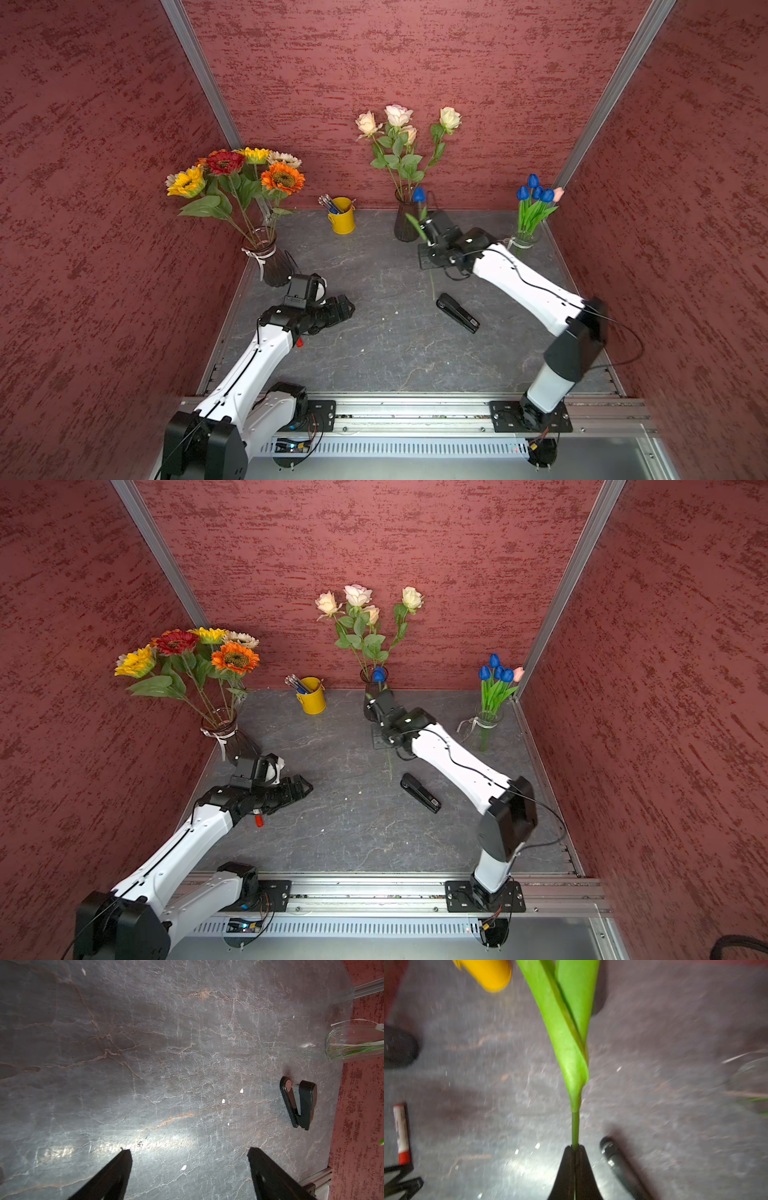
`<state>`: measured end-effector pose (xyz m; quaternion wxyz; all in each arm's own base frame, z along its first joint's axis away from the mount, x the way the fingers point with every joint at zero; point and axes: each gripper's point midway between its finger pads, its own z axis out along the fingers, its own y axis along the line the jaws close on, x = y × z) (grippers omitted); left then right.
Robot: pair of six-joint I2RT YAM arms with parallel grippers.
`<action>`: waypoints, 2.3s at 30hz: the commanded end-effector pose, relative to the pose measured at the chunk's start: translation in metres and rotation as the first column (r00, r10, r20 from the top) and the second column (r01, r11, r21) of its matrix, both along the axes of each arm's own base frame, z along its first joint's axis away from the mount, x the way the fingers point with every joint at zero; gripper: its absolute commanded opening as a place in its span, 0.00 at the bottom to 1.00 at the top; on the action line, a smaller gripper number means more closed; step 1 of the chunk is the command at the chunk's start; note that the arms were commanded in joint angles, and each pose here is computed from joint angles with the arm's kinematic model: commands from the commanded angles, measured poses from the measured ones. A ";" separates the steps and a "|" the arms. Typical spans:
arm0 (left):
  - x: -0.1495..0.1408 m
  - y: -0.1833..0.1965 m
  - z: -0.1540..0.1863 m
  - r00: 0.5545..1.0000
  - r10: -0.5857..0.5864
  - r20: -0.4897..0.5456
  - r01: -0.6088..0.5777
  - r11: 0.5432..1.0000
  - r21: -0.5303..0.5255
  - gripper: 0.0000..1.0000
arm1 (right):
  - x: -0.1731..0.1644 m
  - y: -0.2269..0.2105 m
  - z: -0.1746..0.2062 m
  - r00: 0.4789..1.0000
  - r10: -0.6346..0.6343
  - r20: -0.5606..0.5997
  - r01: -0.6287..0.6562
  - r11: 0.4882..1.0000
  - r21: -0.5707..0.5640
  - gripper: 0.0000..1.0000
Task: Arrange the flowers in different vases according to their variety
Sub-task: Insert the flower into the vase, then reset both arms
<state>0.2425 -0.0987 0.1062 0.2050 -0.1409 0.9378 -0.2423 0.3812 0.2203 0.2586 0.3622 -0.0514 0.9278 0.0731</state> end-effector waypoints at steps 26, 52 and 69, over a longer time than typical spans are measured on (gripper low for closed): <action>0.022 -0.004 -0.008 1.000 0.015 -0.024 -0.015 1.000 -0.008 0.93 | 0.128 -0.279 0.096 0.570 -0.337 0.749 0.524 0.851 -0.016 0.00; 0.059 -0.007 0.019 0.997 -0.009 0.083 0.010 1.000 -0.001 1.00 | -0.006 -0.258 0.059 0.746 -0.442 0.498 0.453 0.885 0.107 0.91; 0.127 0.062 0.101 0.599 -0.112 0.793 -0.312 0.879 0.360 1.00 | -0.063 -0.209 -0.036 0.804 -0.406 0.435 0.343 0.913 0.220 0.98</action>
